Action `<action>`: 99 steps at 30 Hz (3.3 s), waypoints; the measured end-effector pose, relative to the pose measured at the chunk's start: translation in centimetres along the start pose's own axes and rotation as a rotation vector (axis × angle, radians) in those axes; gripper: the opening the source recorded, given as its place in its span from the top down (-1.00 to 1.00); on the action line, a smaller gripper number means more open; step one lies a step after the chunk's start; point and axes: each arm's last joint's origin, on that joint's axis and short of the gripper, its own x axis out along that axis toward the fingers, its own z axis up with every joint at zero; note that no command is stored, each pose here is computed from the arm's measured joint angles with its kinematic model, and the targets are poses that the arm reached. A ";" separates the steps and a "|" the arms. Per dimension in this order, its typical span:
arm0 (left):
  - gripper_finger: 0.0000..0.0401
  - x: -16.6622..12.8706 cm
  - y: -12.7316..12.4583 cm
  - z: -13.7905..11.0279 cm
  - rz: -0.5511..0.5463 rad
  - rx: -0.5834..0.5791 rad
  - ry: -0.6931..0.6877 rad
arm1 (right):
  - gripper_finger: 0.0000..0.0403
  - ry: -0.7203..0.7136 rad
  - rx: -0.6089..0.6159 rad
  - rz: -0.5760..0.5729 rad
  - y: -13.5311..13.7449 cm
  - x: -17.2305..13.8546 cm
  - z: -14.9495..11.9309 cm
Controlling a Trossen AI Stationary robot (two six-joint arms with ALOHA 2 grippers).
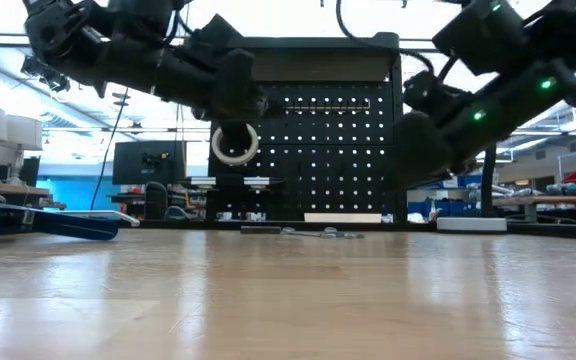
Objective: Hang tools onto peg board
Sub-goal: Hang the right wrench on the pegboard
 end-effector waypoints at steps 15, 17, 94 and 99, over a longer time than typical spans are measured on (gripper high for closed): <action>-0.20 1.3 0.7 1.6 0.003 0.179 -0.033 | 0.18 0.040 0.150 -0.055 -2.8 2.3 1.2; -0.20 1.3 0.8 1.9 0.004 0.161 -0.063 | 0.18 0.036 0.177 -0.060 -2.9 2.4 1.3; -0.20 -1.6 6.8 0.3 -0.202 -0.105 -0.103 | 0.19 -0.062 0.273 -0.247 -0.4 6.3 -1.8; -0.20 -1.5 6.8 -0.5 -0.189 -0.005 -0.029 | 0.16 -0.001 0.272 -0.179 -0.9 6.2 -1.1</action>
